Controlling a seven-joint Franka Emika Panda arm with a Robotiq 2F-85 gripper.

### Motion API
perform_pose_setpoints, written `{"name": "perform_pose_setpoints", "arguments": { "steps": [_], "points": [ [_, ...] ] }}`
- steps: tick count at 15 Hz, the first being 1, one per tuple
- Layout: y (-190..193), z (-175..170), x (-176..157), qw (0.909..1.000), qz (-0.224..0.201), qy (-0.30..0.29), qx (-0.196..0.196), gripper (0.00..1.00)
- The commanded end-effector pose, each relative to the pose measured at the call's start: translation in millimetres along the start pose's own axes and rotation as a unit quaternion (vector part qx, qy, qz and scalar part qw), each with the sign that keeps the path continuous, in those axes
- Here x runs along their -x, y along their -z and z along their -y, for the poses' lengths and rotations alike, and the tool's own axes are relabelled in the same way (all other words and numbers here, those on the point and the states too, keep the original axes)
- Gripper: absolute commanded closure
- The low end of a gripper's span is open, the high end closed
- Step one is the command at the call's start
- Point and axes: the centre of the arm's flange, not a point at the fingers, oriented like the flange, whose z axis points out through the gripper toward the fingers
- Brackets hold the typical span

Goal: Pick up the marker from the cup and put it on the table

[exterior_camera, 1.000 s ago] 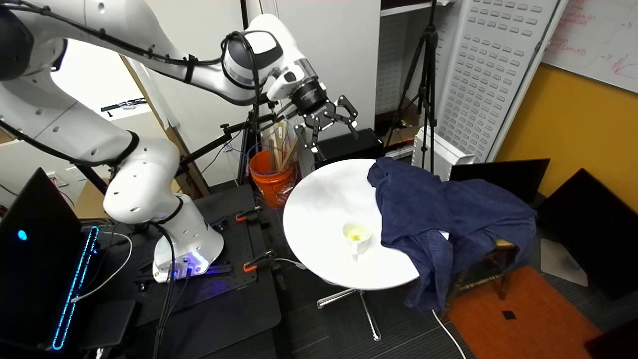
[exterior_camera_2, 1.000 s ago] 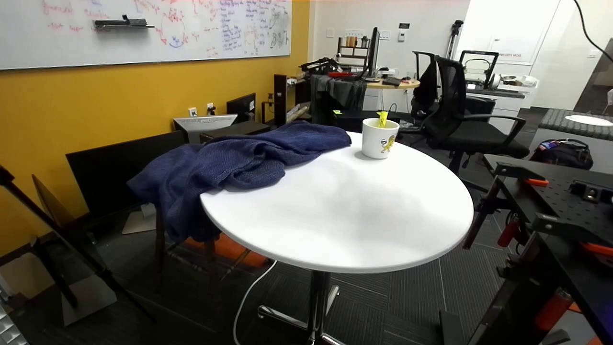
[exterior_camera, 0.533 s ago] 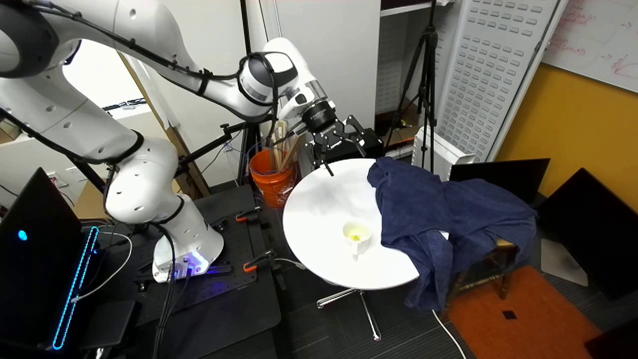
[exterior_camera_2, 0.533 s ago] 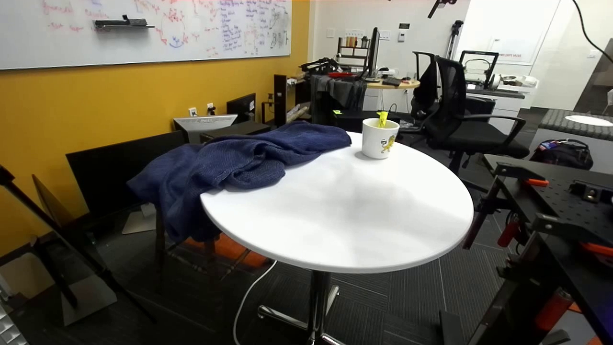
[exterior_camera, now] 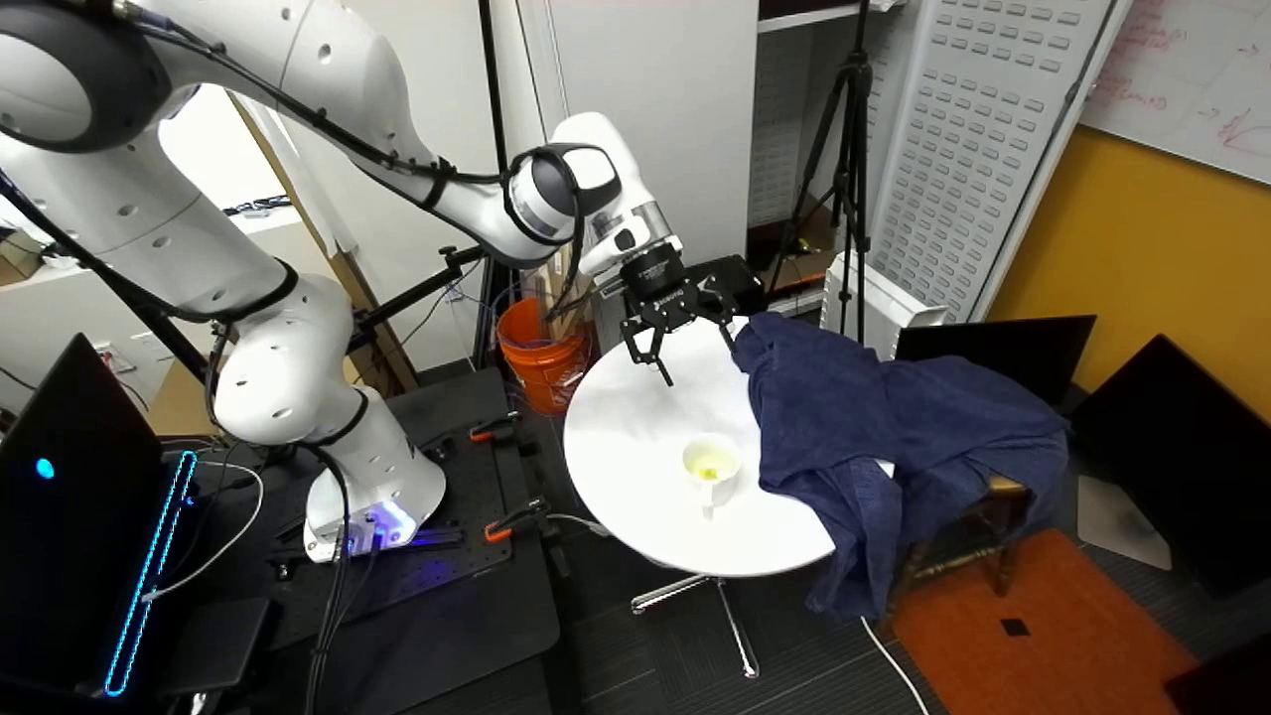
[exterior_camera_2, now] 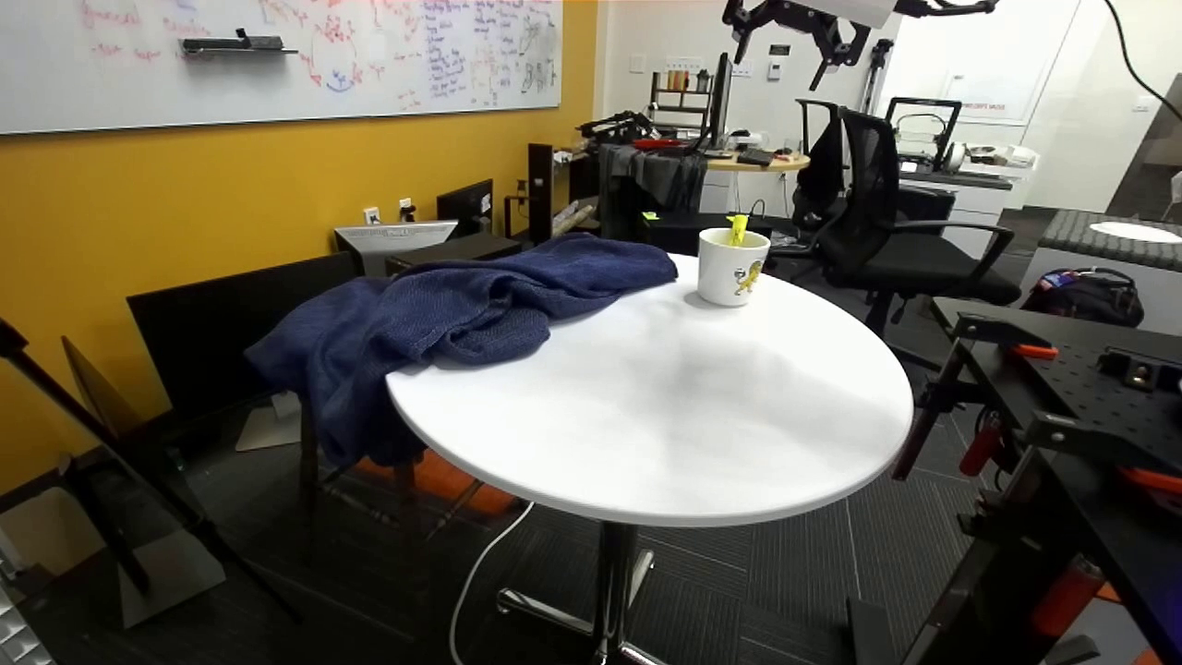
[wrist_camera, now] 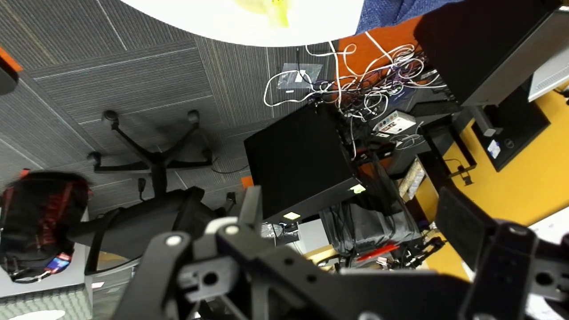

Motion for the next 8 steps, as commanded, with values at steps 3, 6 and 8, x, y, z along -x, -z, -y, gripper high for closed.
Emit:
{"name": "perform_pose_setpoints", "arguments": {
  "steps": [3,6,8],
  "points": [
    [-37.3,18.6,13.3,0.9998,-0.014,-0.004,0.014,0.0],
    [-52.3,24.3,23.2,0.9995,-0.027,-0.004,0.017,0.0],
    [-59.5,27.1,31.7,0.9993,-0.031,-0.003,0.023,0.0]
  ]
}}
